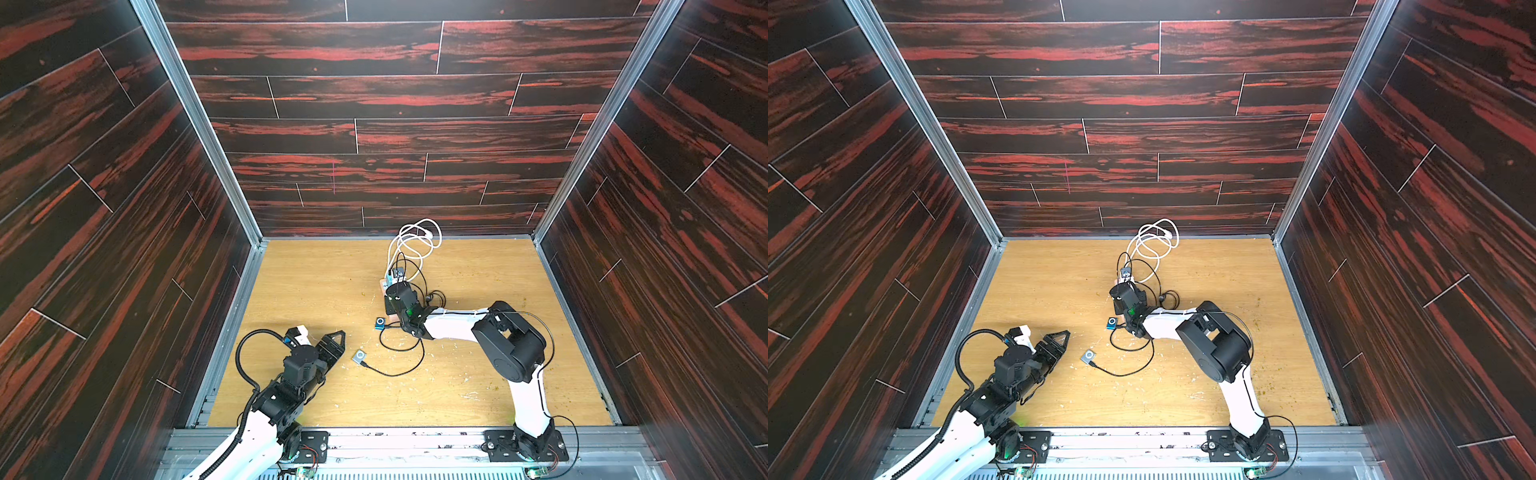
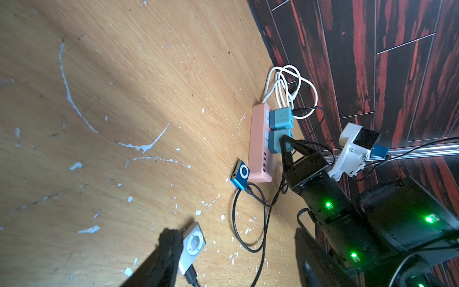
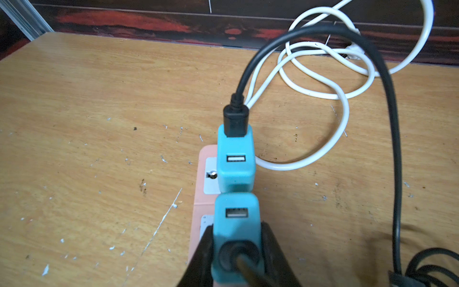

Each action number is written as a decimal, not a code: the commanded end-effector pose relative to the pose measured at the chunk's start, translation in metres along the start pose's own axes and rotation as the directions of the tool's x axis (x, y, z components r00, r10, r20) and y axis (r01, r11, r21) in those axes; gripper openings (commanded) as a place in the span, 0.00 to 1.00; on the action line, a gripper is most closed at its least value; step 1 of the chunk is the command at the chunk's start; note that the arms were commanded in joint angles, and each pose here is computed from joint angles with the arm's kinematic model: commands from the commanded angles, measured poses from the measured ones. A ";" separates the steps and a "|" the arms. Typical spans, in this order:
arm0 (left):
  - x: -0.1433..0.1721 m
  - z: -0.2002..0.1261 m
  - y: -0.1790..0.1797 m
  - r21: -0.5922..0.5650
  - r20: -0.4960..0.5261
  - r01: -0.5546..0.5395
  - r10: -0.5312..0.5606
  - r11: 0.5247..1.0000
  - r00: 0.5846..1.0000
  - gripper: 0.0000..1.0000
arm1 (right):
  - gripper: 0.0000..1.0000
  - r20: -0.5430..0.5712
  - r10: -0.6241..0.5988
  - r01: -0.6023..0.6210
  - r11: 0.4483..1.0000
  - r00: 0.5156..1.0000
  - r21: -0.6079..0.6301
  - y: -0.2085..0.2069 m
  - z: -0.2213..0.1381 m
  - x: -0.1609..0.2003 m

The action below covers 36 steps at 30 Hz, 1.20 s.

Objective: Charge mp3
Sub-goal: Insert the plug into the socket, then reset both arms

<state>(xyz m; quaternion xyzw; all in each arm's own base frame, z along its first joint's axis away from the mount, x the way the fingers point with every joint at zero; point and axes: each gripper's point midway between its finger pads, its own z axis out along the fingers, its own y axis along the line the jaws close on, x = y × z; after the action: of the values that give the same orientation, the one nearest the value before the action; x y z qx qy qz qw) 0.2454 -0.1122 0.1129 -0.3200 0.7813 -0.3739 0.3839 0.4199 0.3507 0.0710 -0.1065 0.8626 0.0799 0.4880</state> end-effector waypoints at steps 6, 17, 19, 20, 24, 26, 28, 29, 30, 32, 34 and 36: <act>-0.007 -0.002 -0.007 -0.012 0.016 -0.034 0.034 0.999 0.999 0.74 | 0.45 -0.207 -0.129 0.122 0.992 0.970 -0.044 0.001 -0.016 0.034; -0.021 0.003 -0.026 -0.067 0.033 -0.067 0.070 0.995 0.997 0.75 | 0.63 0.031 -0.164 0.166 0.985 0.986 -0.055 -0.003 -0.091 -0.109; -0.028 0.007 -0.029 -0.107 0.050 -0.080 0.086 0.991 0.995 0.76 | 0.64 0.078 -0.136 0.140 0.989 0.988 -0.045 -0.021 -0.117 -0.130; -0.031 0.010 -0.031 -0.129 0.052 -0.093 0.101 0.987 0.994 0.77 | 0.65 0.081 -0.123 0.127 0.991 0.989 -0.041 -0.032 -0.123 -0.133; -0.047 0.021 -0.026 -0.316 0.058 -0.165 0.193 0.934 0.980 0.81 | 0.66 0.024 -0.017 0.017 1.000 1.000 0.001 -0.102 -0.138 -0.126; -0.055 0.027 -0.023 -0.401 0.048 -0.209 0.248 0.892 0.968 0.81 | 0.67 0.006 0.033 -0.033 0.999 0.999 -0.030 -0.123 -0.145 -0.117; -0.064 0.030 -0.017 -0.481 0.059 -0.211 0.271 0.851 0.961 0.81 | 0.68 0.025 0.066 -0.066 0.998 0.998 0.006 -0.147 -0.149 -0.110; -0.067 0.033 -0.016 -0.496 0.069 -0.208 0.278 0.843 0.958 0.84 | 0.69 0.032 0.075 -0.075 0.997 0.997 0.020 -0.157 -0.150 -0.106; -0.071 0.033 -0.014 -0.522 0.089 -0.192 0.277 0.831 0.957 0.86 | 0.69 0.042 0.072 -0.073 0.997 0.997 0.035 -0.166 -0.151 -0.101; -0.078 0.037 -0.014 -0.539 0.124 -0.180 0.289 0.823 0.949 0.98 | 0.69 0.091 0.021 -0.030 0.995 0.996 0.090 -0.182 -0.154 -0.095; -0.084 0.037 -0.014 -0.558 0.155 -0.160 0.292 0.814 0.944 1.00 | 0.69 0.149 0.017 -0.042 0.986 0.989 0.162 -0.204 -0.161 -0.090; -0.094 0.036 -0.016 -0.581 0.189 -0.161 0.324 0.798 0.927 1.00 | 0.76 0.229 0.060 -0.109 0.971 0.972 0.211 -0.232 -0.172 -0.085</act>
<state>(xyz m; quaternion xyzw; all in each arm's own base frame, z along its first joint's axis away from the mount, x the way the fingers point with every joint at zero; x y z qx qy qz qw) 0.3226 -0.0808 0.1305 -0.3481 0.8463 -0.0849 0.3941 0.3770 0.1257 0.1843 -0.0533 0.8620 0.0256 0.5034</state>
